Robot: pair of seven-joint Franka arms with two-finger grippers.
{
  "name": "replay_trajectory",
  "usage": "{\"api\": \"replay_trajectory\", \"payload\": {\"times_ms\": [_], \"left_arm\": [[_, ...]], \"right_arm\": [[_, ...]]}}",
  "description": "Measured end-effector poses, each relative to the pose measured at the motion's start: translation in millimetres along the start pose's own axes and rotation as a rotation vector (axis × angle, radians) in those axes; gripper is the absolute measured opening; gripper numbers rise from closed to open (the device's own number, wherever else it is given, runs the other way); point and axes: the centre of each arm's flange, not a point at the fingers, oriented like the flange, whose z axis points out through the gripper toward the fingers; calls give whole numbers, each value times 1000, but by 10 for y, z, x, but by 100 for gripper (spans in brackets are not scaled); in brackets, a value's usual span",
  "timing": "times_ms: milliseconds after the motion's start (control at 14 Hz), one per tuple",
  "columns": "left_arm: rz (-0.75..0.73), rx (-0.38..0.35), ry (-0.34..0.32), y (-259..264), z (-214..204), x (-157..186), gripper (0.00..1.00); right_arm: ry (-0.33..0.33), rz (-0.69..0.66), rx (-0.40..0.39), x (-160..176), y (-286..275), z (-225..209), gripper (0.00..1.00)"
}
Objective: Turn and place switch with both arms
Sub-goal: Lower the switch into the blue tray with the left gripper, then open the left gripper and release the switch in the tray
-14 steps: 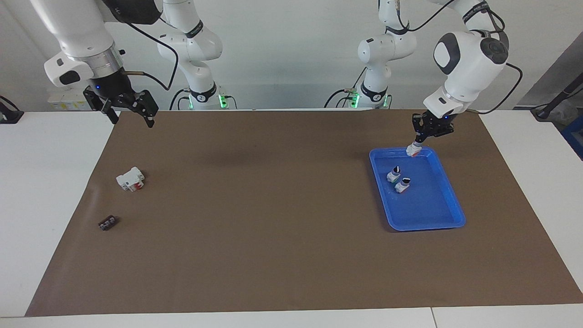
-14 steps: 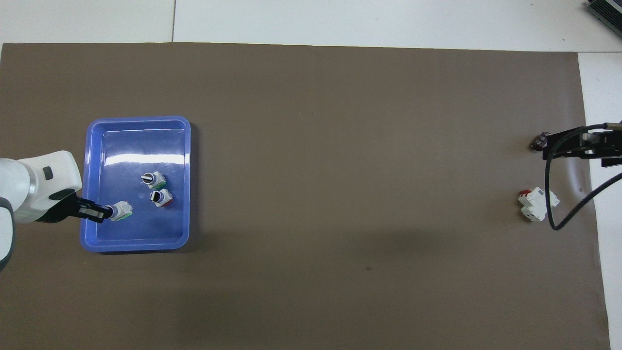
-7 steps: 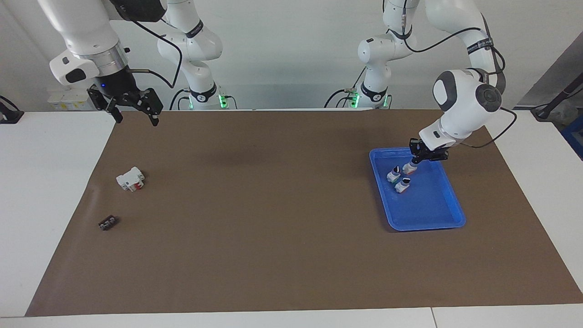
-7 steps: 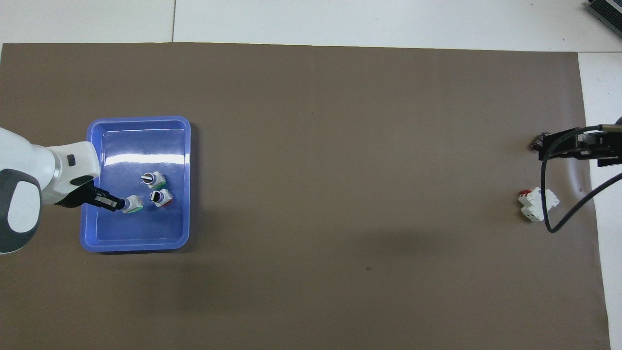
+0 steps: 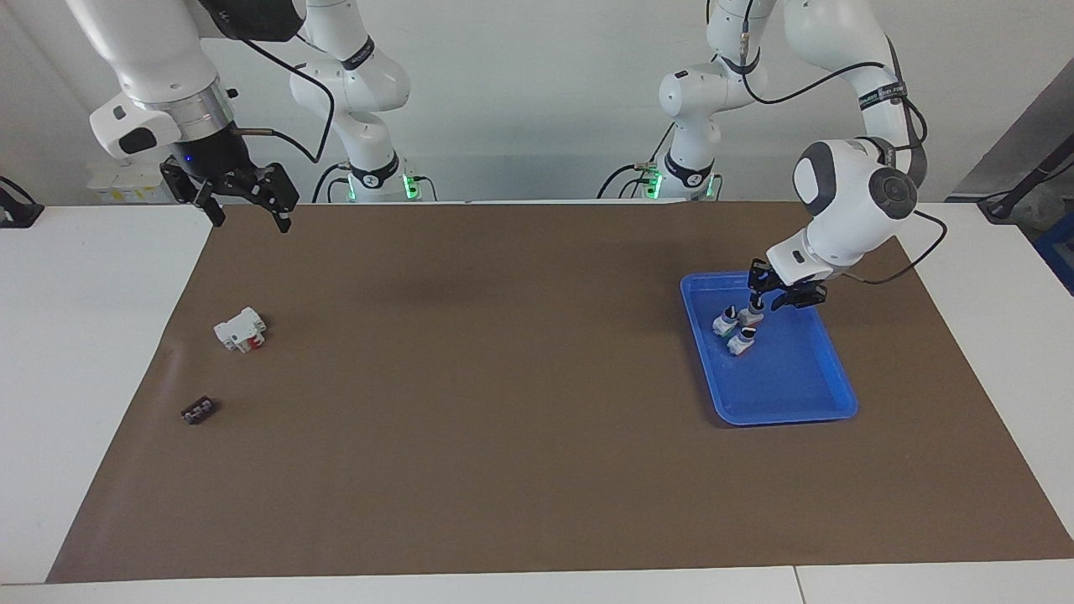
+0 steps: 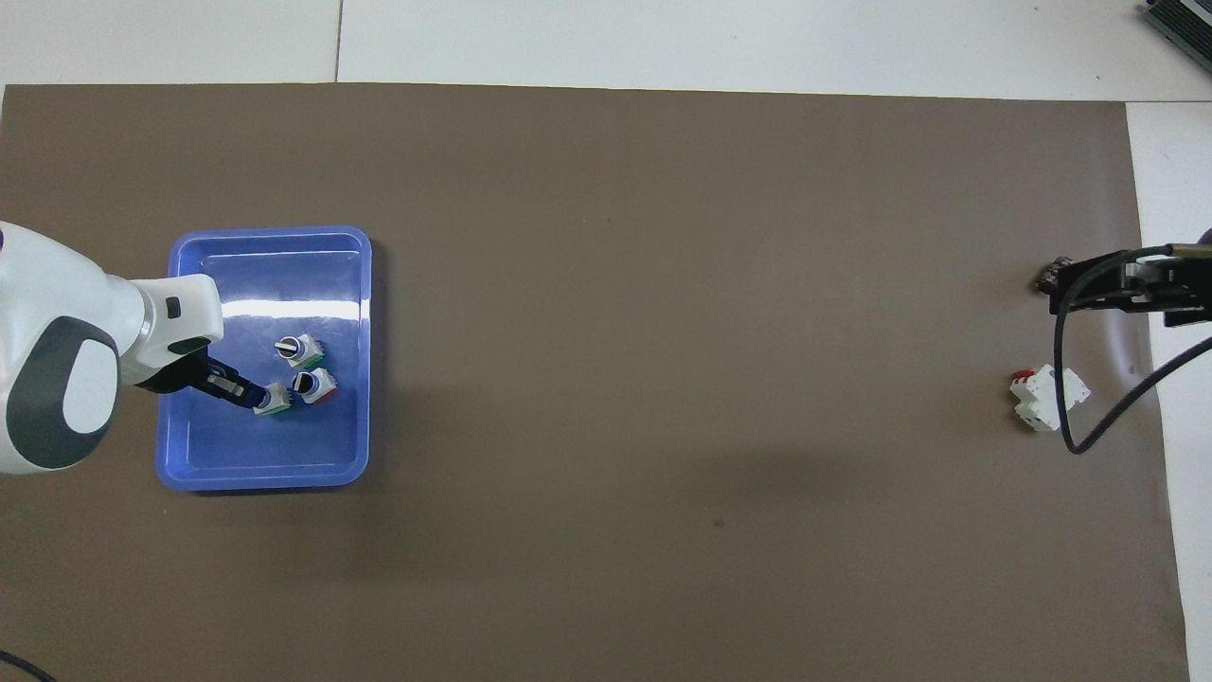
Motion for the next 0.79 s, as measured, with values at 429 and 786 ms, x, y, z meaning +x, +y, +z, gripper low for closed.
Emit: {"api": "replay_trajectory", "payload": {"times_ms": [429,786], "left_arm": [[-25,77,115,309,-690,179,100],[-176,97,165,548,-1364,-101,100]], "right_arm": [[-9,-1,-1,-16,-4,1,100],[-8,-3,0,-20,-17,-4,100]]}}
